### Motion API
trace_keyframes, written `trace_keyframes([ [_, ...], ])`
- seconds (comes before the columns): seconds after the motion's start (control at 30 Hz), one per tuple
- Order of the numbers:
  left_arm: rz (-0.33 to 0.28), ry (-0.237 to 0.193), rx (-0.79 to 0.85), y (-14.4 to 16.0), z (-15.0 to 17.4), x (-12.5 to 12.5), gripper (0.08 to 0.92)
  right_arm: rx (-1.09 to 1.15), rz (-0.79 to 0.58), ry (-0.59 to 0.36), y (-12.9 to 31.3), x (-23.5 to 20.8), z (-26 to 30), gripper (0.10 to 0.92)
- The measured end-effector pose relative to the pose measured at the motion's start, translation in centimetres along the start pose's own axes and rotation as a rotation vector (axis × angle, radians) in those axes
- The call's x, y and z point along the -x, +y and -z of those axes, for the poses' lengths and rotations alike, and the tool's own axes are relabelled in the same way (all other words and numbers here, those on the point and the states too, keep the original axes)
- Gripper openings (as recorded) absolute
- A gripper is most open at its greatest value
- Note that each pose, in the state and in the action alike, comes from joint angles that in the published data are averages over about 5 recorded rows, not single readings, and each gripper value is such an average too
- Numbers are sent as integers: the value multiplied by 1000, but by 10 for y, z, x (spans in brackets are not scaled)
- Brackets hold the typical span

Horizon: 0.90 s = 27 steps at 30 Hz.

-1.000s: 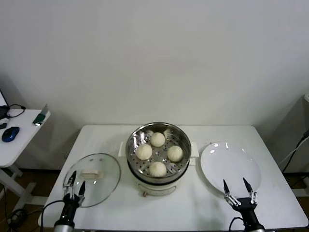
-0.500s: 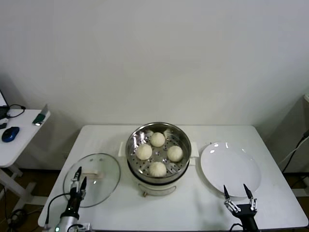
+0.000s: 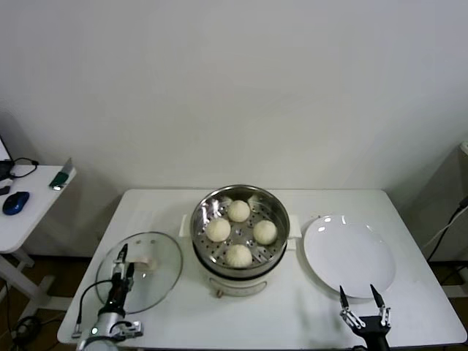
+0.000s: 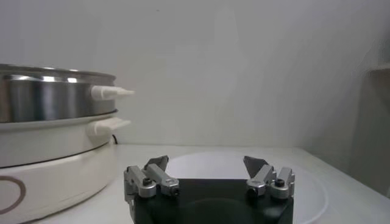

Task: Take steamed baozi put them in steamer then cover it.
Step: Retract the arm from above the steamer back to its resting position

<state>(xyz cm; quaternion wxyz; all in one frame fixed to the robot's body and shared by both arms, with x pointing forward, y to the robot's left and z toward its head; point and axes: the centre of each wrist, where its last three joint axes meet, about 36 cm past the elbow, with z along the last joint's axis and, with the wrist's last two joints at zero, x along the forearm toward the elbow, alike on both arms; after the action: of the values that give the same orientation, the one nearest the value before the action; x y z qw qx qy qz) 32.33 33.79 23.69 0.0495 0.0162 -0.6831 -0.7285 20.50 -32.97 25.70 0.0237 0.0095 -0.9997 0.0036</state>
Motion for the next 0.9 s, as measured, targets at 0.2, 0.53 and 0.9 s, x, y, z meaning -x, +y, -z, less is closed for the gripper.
trace_keyframes([
  [0.2,-10,8,-1,-2,-2,8,802,1,-8,-6,1,-3,0,823],
  [0.53,-32,4,-7,-8,1,11,532,-1,-9,-8,5,-5,-1,823],
  [0.9,-43,2,-14,-10,2,12,203,-2,-14,-12,6,-5,-1,823],
])
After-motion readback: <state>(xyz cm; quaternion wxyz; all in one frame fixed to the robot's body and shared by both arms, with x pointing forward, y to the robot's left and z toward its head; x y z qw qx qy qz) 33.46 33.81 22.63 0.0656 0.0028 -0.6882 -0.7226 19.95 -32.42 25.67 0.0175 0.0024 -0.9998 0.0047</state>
